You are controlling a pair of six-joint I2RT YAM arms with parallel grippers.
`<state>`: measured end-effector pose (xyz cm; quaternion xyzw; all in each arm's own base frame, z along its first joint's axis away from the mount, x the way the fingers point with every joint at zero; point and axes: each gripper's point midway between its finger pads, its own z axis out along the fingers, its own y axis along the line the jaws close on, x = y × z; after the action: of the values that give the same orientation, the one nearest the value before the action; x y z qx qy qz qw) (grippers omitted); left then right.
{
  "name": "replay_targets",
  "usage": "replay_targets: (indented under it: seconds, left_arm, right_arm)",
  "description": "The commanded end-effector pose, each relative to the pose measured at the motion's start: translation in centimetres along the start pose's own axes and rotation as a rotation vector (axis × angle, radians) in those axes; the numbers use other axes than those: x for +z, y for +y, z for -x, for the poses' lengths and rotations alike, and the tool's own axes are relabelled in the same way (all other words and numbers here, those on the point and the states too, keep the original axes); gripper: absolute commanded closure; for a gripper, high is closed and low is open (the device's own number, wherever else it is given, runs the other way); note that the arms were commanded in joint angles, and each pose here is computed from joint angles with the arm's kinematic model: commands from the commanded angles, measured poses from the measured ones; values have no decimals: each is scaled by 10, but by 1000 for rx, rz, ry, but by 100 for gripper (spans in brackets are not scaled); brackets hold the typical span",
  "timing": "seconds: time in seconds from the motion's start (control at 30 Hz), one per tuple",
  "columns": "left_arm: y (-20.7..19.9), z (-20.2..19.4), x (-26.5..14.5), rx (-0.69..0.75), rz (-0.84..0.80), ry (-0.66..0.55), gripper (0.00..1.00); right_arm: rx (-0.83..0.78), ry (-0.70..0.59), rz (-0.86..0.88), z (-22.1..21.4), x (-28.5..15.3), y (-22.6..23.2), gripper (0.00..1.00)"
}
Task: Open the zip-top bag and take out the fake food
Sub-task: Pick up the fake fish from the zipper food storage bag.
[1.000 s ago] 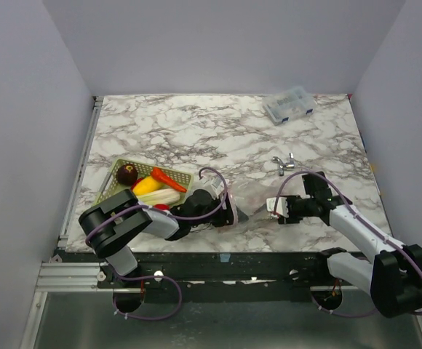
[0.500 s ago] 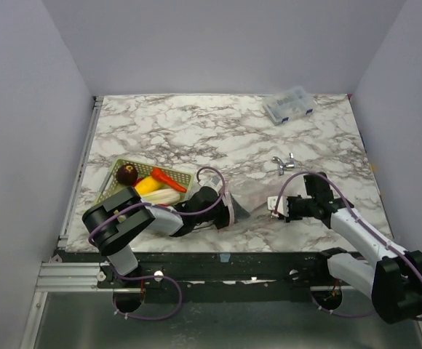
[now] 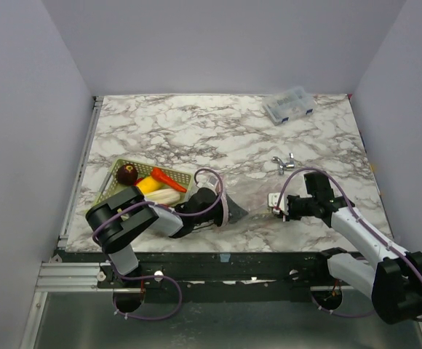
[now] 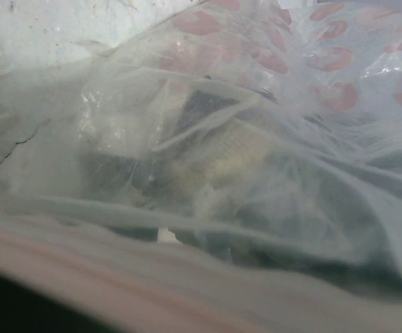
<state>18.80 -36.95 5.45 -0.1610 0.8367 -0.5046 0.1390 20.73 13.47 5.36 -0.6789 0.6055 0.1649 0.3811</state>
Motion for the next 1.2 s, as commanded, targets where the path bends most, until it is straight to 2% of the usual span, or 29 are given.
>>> replay_targets:
  seconds: [0.0, 0.23, 0.37, 0.43, 0.53, 0.6, 0.63, 0.77, 0.83, 0.93, 1.17]
  left_arm:
    - [-4, 7, 0, -62, -50, -30, 56]
    - [-8, 6, 0, -74, -73, -19, 53]
    - [-15, 7, 1, -53, -93, -19, 56]
    - [-18, 7, 1, -35, -99, -20, 65]
    - [-22, 8, 0, -12, -117, -23, 87]
    - [-24, 8, -1, 3, -130, -24, 98]
    - [-26, 8, -2, 13, -140, -27, 100]
    - [-27, 10, -9, 89, -136, -42, 100]
    - [-24, 13, -13, 142, -100, -58, 100]
    - [-24, 19, -20, 238, -50, -83, 100]
    - [-31, 31, -38, 446, 1, -133, 100]
  right_arm:
    - [32, -49, 44, 11, 0, 10, 86]
    - [26, -72, 62, 17, -1, 13, 86]
    - [18, -79, 84, 16, 0, 21, 85]
    - [13, -75, 87, 15, 0, 22, 85]
    - [15, -75, 93, 14, 0, 24, 84]
    - [16, -77, 95, 15, -1, 25, 82]
    - [17, -77, 96, 15, -1, 25, 78]
    - [33, -74, 113, 15, -2, 29, 37]
    - [55, -73, 112, 21, -7, 26, 24]
    - [78, -99, 124, 36, -17, 23, 19]
    - [163, -207, 160, 93, -52, 15, 19]
